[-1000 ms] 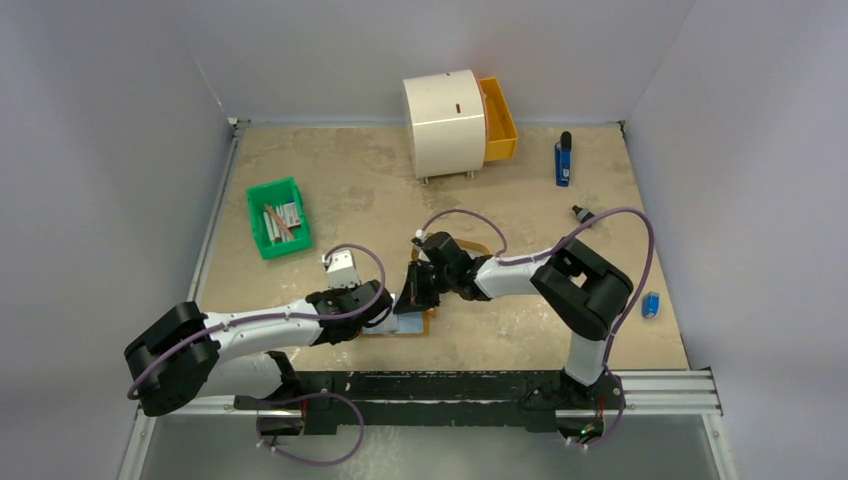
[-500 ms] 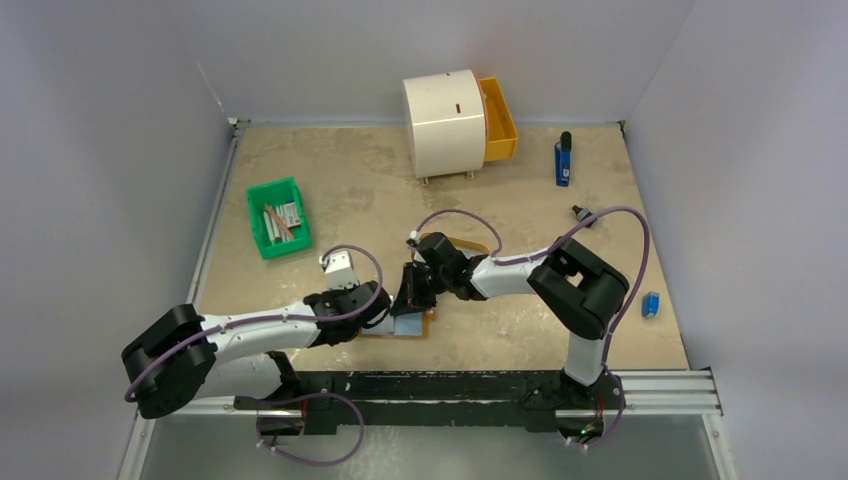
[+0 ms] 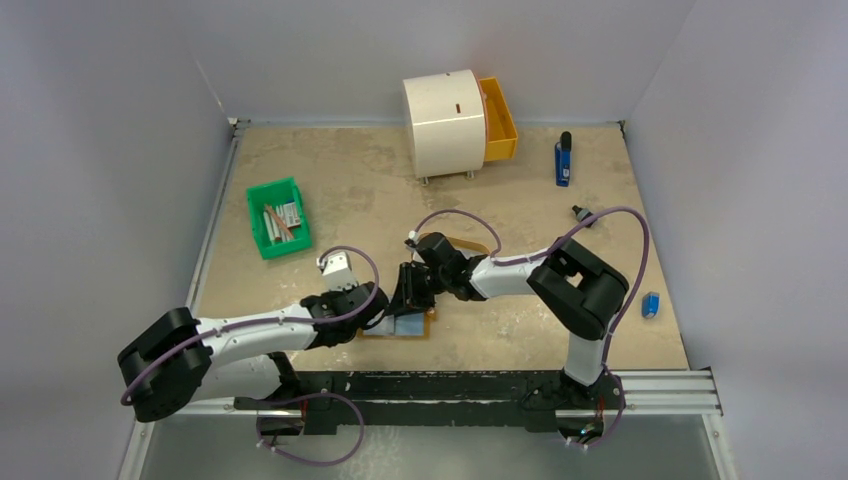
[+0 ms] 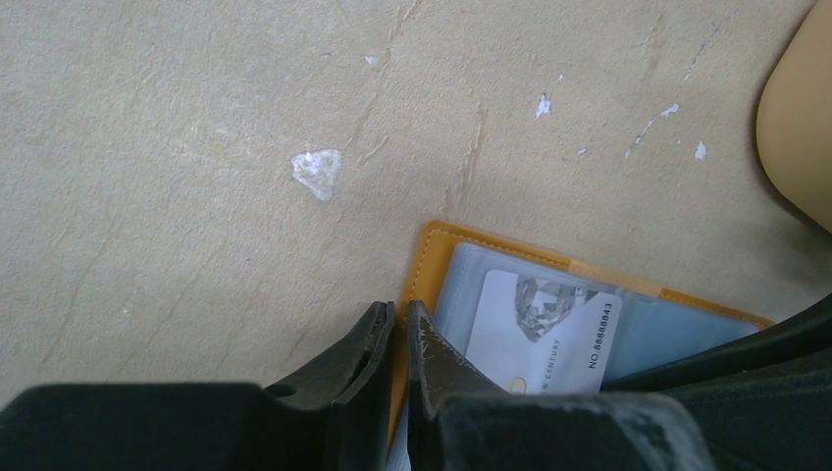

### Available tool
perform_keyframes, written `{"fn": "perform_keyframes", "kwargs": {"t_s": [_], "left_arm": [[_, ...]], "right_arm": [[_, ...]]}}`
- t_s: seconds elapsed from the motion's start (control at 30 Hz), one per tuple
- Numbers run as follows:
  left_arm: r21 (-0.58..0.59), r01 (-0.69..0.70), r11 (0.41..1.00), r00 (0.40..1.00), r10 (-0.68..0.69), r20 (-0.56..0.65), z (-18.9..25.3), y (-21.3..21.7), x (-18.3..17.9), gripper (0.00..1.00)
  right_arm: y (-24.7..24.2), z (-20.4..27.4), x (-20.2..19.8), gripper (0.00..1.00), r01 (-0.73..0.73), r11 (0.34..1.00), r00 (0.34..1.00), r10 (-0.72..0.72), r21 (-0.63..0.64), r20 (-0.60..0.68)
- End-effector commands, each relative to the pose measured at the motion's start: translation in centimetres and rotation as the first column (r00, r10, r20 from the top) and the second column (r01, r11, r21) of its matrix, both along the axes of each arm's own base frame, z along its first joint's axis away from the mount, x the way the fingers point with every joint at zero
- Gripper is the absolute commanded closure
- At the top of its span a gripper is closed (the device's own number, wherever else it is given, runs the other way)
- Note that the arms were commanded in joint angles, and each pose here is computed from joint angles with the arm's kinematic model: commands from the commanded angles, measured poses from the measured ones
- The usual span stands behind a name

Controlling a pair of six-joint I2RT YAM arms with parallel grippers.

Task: Put the credit cards into the card holder
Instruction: Insert the credit card into the card holder.

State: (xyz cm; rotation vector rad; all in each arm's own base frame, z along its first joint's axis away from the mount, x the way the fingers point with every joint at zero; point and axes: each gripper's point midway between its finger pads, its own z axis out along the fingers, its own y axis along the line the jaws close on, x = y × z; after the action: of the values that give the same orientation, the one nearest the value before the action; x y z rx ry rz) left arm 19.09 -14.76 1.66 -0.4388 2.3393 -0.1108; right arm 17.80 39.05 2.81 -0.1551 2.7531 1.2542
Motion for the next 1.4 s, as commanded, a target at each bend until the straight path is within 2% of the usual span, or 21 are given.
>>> {"fn": "perform_keyframes", "kwargs": {"t_s": [0.0, 0.3, 0.47, 0.6, 0.7, 0.8, 1.0, 1.13, 1.23, 1.37], "left_arm": [[-0.037, 0.008, 0.999, 0.997, -0.01, -0.075, -1.4, -0.2, -1.5, 0.92], [-0.065, 0.011, 0.998, 0.997, -0.015, -0.074, -1.3, -0.6, -1.5, 0.95], [-0.048, -0.001, 0.999, 0.998, -0.002, -0.061, -0.9, 0.0, -1.4, 0.95], [-0.034, -0.017, 0.999, 0.999, 0.016, -0.034, 0.0, 0.7, -1.2, 0.92], [-0.029, -0.029, 0.999, 0.999, 0.028, -0.016, 0.7, 1.1, -1.1, 0.86], [-0.028, -0.039, 0.999, 0.999, 0.039, 0.005, 1.4, 1.4, -0.8, 0.8], [-0.032, -0.051, 0.998, 0.997, 0.053, 0.058, 4.0, 1.8, -0.2, 0.71], [-0.117, -0.003, 0.993, 0.991, 0.018, 0.132, 6.7, 0.8, 0.3, 0.59], [-0.188, 0.057, 0.981, 0.979, -0.018, 0.202, 8.9, -0.2, 0.7, 0.44], [-0.246, 0.111, 0.963, 0.959, -0.039, 0.281, 11.4, -0.8, 1.1, 0.32]], "right_arm": [[2.1, 3.3, 0.1, 0.72, -0.038, 0.995, 0.999, 0.034, 0.088, 0.038], [2.9, 3.4, -0.5, 0.73, -0.067, 0.993, 0.998, 0.064, 0.095, 0.028], [2.1, 3.4, -0.3, 0.71, -0.056, 0.997, 0.997, 0.053, 0.054, 0.052], [0.9, 3.5, -0.2, 0.61, -0.046, 0.999, 0.996, 0.046, -0.006, 0.072], [0.0, 4.0, -0.5, 0.52, -0.041, 0.998, 0.996, 0.043, -0.038, 0.075], [-0.7, 5.1, -0.3, 0.48, -0.028, 0.998, 0.994, 0.034, -0.062, 0.102], [-4.6, 7.6, 0.2, 0.5, 0.049, 0.986, 0.975, -0.013, -0.161, 0.22], [-9.1, 6.1, 0.1, 0.55, 0.179, 0.955, 0.953, -0.109, -0.236, 0.284], [-11.4, 6.6, 1.5, 0.56, 0.3, 0.933, 0.91, -0.217, -0.2, 0.352], [-13.8, 9.0, 5.2, 0.56, 0.448, 0.892, 0.843, -0.399, -0.059, 0.361]]}}
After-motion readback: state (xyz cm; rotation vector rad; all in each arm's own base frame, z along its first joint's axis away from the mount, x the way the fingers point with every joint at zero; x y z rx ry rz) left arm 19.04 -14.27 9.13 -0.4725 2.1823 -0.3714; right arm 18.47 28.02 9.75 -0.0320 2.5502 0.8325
